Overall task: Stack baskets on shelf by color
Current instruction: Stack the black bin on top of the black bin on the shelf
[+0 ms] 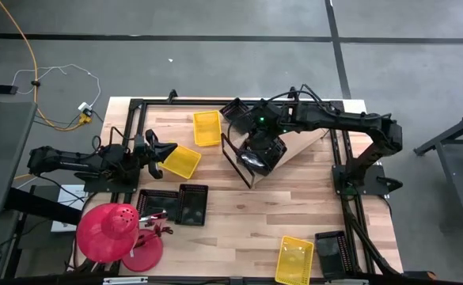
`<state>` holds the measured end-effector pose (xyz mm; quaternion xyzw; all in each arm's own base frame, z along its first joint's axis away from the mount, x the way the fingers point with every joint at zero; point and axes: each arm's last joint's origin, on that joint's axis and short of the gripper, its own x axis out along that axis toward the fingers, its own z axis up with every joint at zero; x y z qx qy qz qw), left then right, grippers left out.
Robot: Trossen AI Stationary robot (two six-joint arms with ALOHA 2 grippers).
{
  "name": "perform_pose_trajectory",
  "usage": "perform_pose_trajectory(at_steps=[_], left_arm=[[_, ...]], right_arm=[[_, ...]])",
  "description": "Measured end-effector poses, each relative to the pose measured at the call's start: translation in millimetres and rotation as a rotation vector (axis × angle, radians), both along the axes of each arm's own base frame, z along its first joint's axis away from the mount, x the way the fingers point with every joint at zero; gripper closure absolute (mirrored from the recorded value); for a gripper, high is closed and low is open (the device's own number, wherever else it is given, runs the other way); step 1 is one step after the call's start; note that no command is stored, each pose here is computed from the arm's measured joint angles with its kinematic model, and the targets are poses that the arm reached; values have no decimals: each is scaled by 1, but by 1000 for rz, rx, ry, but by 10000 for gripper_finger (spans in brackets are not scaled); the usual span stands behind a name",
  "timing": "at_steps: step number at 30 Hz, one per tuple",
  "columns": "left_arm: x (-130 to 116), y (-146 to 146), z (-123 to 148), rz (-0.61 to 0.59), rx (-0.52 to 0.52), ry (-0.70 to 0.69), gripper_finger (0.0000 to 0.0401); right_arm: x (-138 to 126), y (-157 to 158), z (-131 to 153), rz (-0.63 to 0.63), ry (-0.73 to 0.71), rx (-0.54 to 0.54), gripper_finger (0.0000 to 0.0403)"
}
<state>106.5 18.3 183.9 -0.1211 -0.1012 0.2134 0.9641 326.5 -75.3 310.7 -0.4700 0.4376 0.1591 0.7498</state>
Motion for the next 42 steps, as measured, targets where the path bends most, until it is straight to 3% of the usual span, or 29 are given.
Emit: perform_pose_trajectory(at_steps=[11, 19, 31, 42], left_arm=[[0, 0, 0, -3, 0, 1, 401], [0, 0, 0, -3, 1, 0, 401], [0, 0, 0, -4, -6, -3, 401], [0, 0, 0, -5, -6, -2, 401]], right_arm=[[-2, 15, 28, 9, 2, 16, 403], [-3, 28, 15, 47, 63, 76, 403], [5, 45, 16, 117, -9, 140, 403], [13, 41, 4, 78, 16, 149, 403]])
